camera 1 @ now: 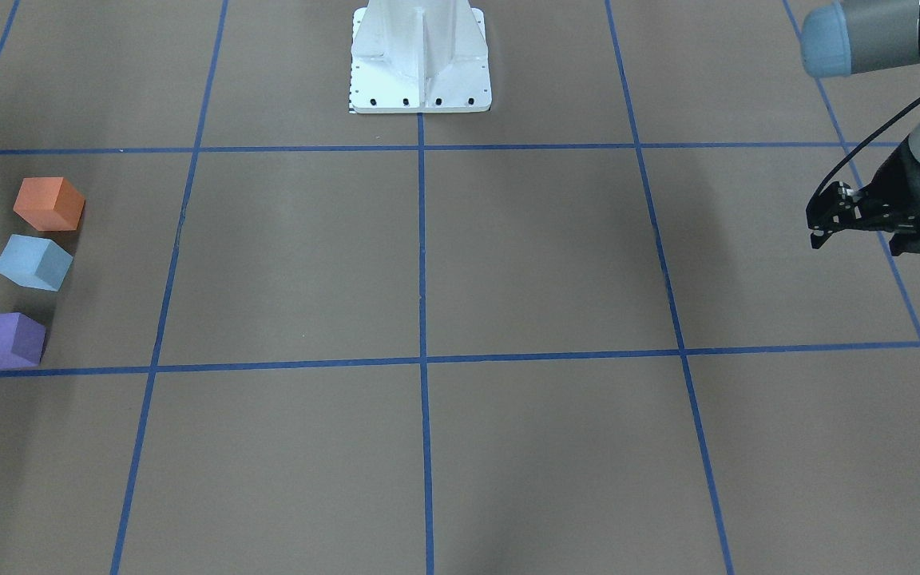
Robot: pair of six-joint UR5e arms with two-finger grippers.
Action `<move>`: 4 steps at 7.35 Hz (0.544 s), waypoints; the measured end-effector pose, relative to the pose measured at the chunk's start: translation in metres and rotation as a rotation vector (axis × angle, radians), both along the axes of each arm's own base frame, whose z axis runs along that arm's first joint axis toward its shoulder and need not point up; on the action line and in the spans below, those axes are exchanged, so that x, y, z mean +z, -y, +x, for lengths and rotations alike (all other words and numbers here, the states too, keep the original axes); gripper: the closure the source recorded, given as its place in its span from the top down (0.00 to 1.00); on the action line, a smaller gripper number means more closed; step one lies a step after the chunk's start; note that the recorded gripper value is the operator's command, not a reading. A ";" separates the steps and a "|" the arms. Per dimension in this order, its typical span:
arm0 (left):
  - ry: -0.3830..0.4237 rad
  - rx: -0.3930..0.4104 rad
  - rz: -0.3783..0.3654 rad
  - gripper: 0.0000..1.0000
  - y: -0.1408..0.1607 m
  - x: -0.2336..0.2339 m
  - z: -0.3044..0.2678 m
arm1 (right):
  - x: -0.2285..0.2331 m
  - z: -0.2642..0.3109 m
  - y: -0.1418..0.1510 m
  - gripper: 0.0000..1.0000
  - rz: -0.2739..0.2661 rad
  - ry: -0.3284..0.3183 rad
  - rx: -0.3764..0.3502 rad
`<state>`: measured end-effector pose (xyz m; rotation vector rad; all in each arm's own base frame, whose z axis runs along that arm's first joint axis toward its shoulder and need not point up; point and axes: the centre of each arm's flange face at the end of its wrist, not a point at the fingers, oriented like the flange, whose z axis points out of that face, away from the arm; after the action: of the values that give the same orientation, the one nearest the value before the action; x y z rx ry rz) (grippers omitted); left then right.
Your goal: Place blue block between orange and purple blocks
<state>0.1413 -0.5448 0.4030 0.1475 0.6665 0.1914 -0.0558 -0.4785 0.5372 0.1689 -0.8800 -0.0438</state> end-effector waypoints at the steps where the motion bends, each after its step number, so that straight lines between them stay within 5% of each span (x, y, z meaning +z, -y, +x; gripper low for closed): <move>1: 0.007 0.017 0.017 1.00 -0.001 0.013 -0.023 | 0.021 0.035 0.002 1.00 0.026 -0.019 -0.024; 4: -0.025 0.001 -0.034 1.00 -0.037 0.099 -0.133 | 0.075 0.107 -0.011 1.00 0.016 -0.054 -0.030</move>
<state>0.0079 -0.5076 0.5020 0.1175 0.6943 0.1793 0.0515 -0.4678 0.6122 0.1687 -0.8282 -0.0831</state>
